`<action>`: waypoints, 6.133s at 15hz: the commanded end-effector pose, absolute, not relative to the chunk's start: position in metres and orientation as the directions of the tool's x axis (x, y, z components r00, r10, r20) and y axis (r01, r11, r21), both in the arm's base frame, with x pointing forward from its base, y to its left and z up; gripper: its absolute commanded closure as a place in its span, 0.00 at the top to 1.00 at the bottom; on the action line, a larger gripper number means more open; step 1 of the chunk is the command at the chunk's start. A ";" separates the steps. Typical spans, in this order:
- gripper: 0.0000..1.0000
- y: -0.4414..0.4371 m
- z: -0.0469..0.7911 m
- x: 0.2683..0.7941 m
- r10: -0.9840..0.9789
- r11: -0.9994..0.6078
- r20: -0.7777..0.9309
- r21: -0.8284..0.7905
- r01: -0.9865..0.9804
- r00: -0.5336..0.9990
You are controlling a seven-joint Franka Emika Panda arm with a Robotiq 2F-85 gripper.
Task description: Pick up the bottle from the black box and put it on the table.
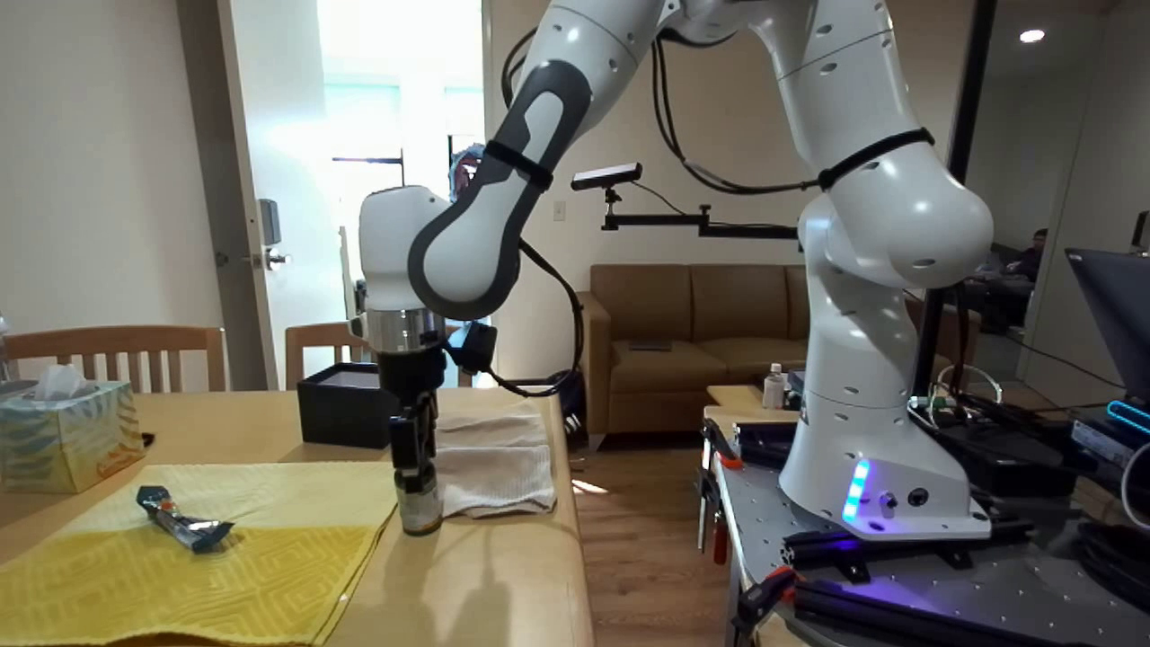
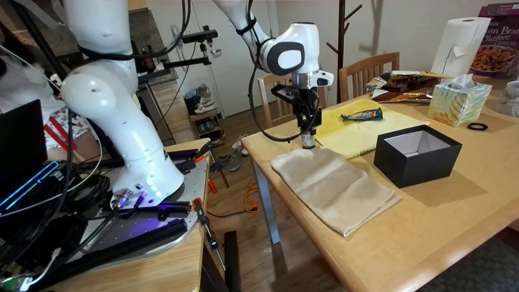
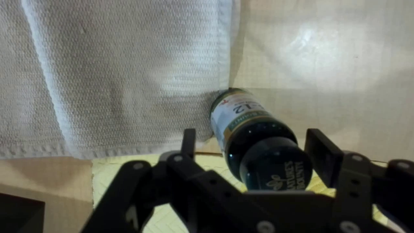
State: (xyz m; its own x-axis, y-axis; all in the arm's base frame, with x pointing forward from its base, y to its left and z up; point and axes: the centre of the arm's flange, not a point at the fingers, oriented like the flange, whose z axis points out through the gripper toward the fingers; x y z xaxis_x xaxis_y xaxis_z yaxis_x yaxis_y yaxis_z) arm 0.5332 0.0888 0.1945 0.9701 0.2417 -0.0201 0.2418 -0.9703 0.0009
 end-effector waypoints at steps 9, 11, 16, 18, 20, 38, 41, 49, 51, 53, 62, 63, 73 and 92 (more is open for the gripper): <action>1.00 0.075 0.204 0.517 0.199 -0.980 0.058 0.024 0.198 0.978; 1.00 0.076 0.207 0.515 0.208 -0.978 0.066 0.028 0.207 0.976; 0.54 0.075 0.212 0.517 0.220 -0.975 0.071 0.027 0.219 0.973; 0.41 0.075 0.213 0.517 0.222 -0.975 0.072 0.024 0.221 0.972; 0.27 0.076 0.215 0.517 0.224 -0.974 0.075 0.026 0.223 0.972; 0.27 0.116 0.249 0.460 0.348 -0.926 0.171 0.213 0.310 0.922; 0.27 0.130 0.258 0.454 0.364 -0.919 0.184 0.232 0.319 0.913; 0.27 0.158 0.254 0.464 0.375 -0.924 0.148 0.144 0.355 0.915; 0.27 0.159 0.253 0.472 0.345 -0.938 0.133 0.083 0.337 0.929; 0.27 0.159 0.250 0.482 0.319 -0.948 0.118 0.039 0.317 0.940; 0.27 0.130 0.213 0.550 0.204 -0.979 0.058 0.020 0.203 0.977; 0.27 0.129 0.206 0.555 0.191 -0.982 0.047 0.014 0.191 0.980; 0.27 0.113 0.183 0.581 0.078 -0.995 0.030 -0.054 0.079 0.997; 1.00 0.108 0.160 0.568 0.048 -0.997 0.020 0.059 0.047 0.999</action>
